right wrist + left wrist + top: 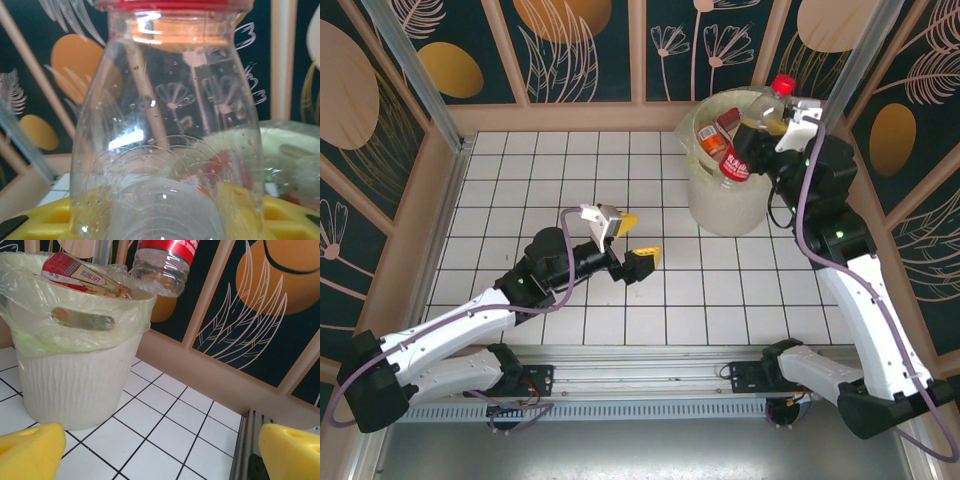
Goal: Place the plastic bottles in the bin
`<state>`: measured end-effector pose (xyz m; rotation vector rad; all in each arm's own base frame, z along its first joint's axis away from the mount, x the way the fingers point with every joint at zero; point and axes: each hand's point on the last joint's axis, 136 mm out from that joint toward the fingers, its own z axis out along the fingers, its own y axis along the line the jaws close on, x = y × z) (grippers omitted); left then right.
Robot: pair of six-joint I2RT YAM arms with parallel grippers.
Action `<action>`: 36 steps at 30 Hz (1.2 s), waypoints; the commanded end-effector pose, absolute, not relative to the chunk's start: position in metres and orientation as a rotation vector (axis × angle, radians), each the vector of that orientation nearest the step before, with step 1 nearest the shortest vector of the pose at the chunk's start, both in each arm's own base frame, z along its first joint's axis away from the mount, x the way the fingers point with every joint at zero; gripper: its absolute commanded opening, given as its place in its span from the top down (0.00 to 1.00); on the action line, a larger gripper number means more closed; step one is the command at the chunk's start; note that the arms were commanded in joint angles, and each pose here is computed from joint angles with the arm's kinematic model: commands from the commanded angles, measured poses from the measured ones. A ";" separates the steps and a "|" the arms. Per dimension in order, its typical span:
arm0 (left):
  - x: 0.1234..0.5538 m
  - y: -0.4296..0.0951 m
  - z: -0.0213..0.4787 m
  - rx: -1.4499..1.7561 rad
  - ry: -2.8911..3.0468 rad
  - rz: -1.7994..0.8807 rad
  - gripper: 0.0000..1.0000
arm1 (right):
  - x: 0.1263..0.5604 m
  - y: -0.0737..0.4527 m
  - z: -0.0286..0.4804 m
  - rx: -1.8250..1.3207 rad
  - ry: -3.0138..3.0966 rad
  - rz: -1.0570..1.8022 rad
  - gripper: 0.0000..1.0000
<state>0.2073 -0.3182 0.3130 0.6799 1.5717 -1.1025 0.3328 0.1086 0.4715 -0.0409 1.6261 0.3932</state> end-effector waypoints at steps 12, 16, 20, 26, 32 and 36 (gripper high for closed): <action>0.213 -0.316 0.313 0.685 1.601 -1.035 0.01 | 0.395 0.045 0.483 -0.039 1.684 -0.139 0.46; 0.216 -0.320 0.314 0.681 1.610 -1.041 0.01 | 0.413 0.035 0.472 -0.048 1.715 -0.283 0.46; 0.219 -0.322 0.311 0.678 1.625 -1.030 0.01 | 0.425 0.030 0.464 -0.063 1.741 -0.368 0.46; 0.221 -0.324 0.310 0.686 1.636 -1.023 0.01 | 0.441 0.023 0.443 -0.089 1.796 -0.476 0.42; 0.222 -0.325 0.305 0.689 1.653 -1.019 0.01 | 0.457 0.021 0.430 -0.102 1.817 -0.490 0.40; 0.222 -0.324 0.305 0.688 1.652 -1.013 0.01 | 0.468 0.028 0.417 -0.149 1.868 -0.466 0.37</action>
